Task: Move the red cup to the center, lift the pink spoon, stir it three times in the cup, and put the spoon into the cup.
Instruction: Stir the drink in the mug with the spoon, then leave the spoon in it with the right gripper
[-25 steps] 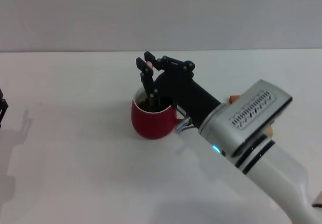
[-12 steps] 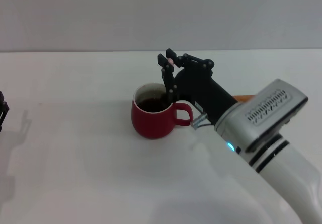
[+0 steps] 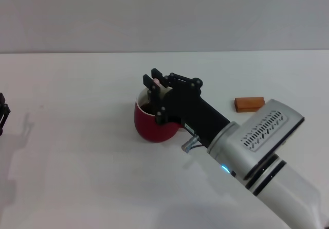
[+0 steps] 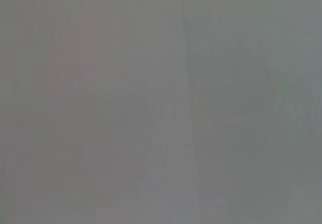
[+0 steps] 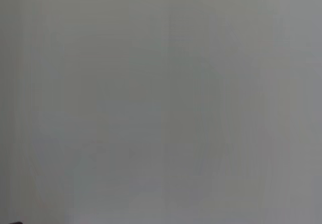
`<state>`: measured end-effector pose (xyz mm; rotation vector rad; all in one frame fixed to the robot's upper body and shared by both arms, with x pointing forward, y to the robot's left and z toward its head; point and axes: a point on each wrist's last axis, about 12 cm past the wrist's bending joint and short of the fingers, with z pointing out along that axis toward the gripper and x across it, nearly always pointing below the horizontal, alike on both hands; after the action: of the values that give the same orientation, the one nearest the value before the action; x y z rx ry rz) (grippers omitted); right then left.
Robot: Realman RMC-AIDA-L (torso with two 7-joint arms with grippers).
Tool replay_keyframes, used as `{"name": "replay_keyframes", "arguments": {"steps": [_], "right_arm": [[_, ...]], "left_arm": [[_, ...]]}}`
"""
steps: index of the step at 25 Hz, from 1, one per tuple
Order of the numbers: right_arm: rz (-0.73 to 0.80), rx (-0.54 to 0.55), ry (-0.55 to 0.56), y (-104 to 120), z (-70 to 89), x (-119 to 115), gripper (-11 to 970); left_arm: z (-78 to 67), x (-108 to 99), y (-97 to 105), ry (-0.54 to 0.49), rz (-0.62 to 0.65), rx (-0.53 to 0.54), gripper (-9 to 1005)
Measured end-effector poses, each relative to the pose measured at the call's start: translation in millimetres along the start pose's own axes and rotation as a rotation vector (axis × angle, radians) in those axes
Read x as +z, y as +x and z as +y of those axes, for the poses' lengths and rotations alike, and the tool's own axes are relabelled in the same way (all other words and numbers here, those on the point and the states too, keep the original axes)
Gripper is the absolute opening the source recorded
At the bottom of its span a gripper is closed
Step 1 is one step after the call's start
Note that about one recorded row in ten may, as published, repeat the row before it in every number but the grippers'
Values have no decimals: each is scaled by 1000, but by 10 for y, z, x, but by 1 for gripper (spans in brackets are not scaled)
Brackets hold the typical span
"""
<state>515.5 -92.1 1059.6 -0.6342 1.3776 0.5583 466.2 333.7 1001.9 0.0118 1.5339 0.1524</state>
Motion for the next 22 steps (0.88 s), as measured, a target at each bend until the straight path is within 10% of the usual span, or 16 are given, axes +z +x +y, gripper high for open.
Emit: {"name": "replay_keyframes", "arguments": {"steps": [22], "right_arm": [[31,-13,46,71,-128,-59,131]], "left_arm": [[-20,18,-14,7,-8,-2,840]]}}
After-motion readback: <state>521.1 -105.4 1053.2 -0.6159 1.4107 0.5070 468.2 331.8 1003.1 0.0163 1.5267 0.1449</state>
